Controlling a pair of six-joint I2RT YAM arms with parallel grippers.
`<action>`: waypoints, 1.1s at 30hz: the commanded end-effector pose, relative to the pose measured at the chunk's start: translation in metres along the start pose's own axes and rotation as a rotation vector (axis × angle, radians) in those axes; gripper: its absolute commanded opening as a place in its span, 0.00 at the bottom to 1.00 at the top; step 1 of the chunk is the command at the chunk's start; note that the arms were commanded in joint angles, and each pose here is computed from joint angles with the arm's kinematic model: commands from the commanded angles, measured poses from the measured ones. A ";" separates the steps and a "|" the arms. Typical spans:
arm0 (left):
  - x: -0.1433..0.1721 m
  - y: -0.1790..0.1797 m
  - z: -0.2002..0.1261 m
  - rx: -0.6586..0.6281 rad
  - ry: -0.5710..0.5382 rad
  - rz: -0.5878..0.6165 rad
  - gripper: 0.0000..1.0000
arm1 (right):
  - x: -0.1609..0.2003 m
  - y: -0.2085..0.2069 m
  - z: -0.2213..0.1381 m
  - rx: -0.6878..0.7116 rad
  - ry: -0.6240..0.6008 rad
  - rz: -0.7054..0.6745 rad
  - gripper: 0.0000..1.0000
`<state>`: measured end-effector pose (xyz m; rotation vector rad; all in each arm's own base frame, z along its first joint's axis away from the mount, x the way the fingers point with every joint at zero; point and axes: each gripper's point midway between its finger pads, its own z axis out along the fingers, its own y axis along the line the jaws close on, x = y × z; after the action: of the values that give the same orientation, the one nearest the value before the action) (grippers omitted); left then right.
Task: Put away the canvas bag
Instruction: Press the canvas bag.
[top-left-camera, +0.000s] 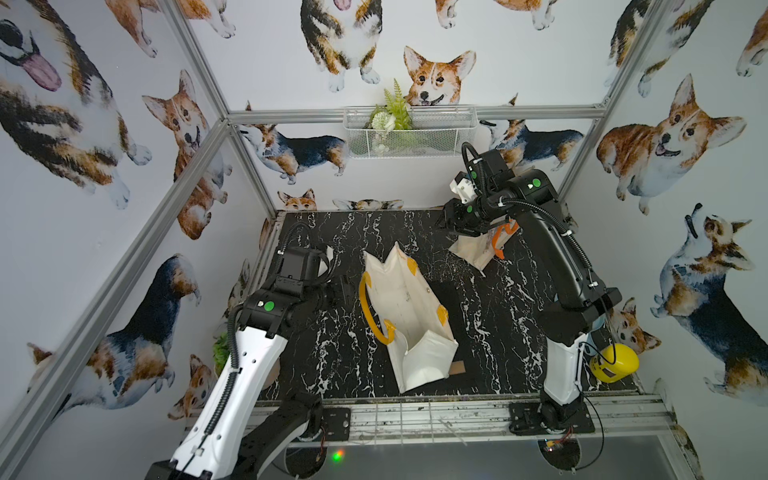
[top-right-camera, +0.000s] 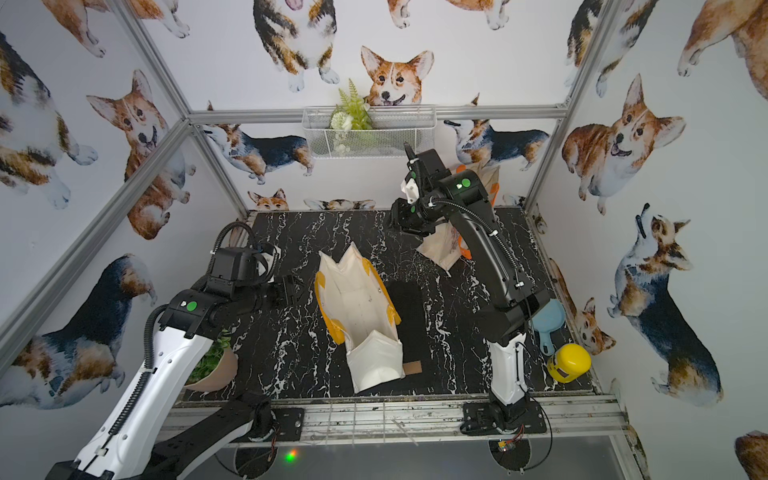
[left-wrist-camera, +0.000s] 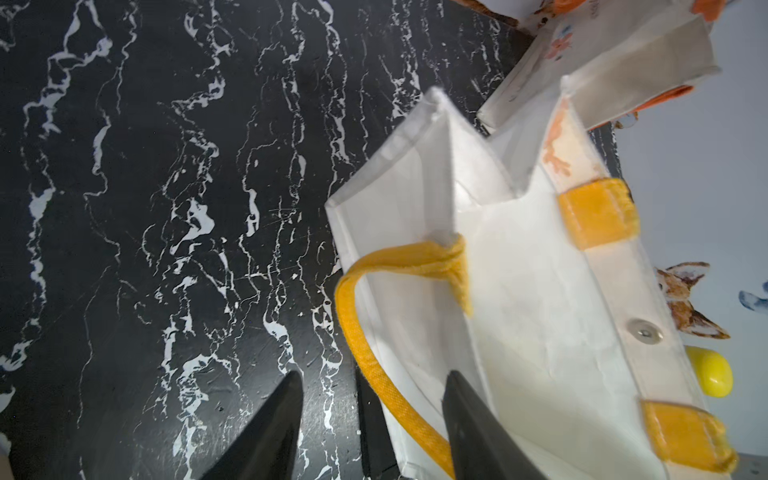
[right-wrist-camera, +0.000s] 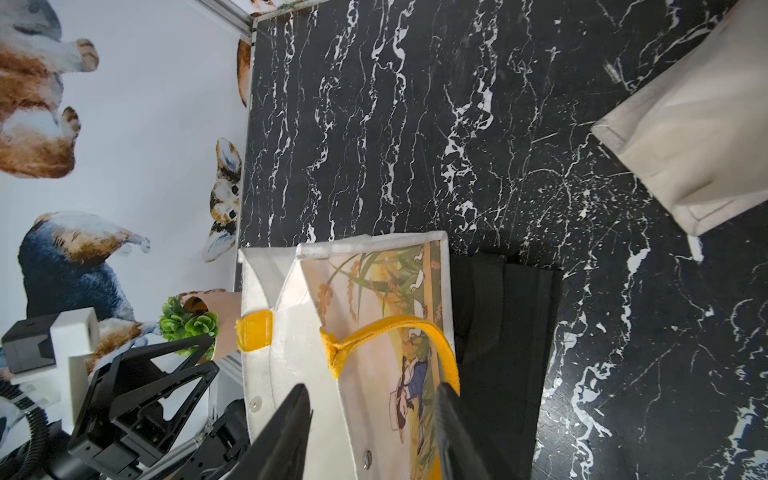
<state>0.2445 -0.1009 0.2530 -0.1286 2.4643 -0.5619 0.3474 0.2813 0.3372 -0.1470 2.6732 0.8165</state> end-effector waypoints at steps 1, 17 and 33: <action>-0.006 0.005 0.004 0.080 -0.027 -0.088 0.56 | -0.002 0.000 0.014 -0.045 0.054 0.057 0.52; -0.010 -0.019 0.062 0.227 0.055 -0.130 0.47 | 0.037 0.040 0.061 -0.122 0.214 -0.003 0.53; 0.016 -0.060 0.074 0.274 0.096 -0.054 0.46 | 0.081 0.067 0.096 -0.076 0.271 -0.088 0.55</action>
<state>0.2688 -0.1849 0.2114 -0.0433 2.4902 -0.9305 0.2826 0.3830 0.2667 -0.4144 2.8901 0.9202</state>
